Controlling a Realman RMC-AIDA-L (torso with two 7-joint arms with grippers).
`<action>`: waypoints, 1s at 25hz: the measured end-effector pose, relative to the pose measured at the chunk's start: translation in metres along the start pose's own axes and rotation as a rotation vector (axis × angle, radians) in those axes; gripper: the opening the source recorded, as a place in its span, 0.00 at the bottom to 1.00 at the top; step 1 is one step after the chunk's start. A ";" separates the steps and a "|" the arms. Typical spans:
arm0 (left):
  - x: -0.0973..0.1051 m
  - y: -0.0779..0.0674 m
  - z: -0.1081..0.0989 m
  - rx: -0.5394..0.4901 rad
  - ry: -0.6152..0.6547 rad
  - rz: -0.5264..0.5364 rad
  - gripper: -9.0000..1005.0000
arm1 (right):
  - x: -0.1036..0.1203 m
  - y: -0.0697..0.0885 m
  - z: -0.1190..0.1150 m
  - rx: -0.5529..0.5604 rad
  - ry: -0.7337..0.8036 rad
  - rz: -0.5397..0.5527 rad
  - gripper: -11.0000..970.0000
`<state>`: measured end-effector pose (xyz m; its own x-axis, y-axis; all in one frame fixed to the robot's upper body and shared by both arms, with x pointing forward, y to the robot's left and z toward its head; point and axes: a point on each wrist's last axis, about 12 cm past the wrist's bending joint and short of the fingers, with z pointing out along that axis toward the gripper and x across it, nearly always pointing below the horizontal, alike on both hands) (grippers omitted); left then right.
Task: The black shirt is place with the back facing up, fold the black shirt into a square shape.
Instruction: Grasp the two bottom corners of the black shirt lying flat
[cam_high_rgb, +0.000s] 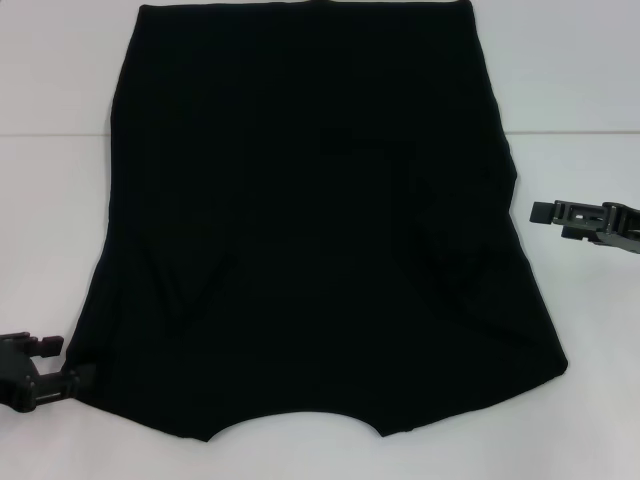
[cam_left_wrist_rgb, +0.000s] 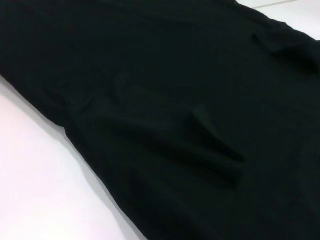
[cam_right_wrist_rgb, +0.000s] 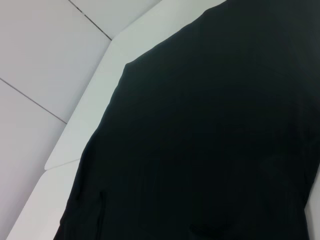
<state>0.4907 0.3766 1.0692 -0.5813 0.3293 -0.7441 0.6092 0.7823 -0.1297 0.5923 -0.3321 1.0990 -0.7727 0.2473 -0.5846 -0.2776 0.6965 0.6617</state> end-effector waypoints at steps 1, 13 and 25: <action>0.000 0.000 0.000 0.000 0.001 0.003 0.35 | 0.000 0.000 0.000 0.000 0.000 0.000 0.91; 0.000 -0.001 0.006 -0.023 0.005 0.057 0.63 | -0.001 0.000 -0.002 -0.009 -0.026 0.004 0.91; -0.001 0.002 0.005 -0.031 0.006 0.058 0.31 | -0.001 0.000 -0.002 -0.010 -0.027 -0.001 0.91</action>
<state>0.4952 0.3748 1.0664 -0.5487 0.3775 -0.7459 0.6251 0.7777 -0.0662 0.5918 -0.3338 1.1001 -0.7567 0.2647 -0.5978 -0.2845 0.6899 0.6656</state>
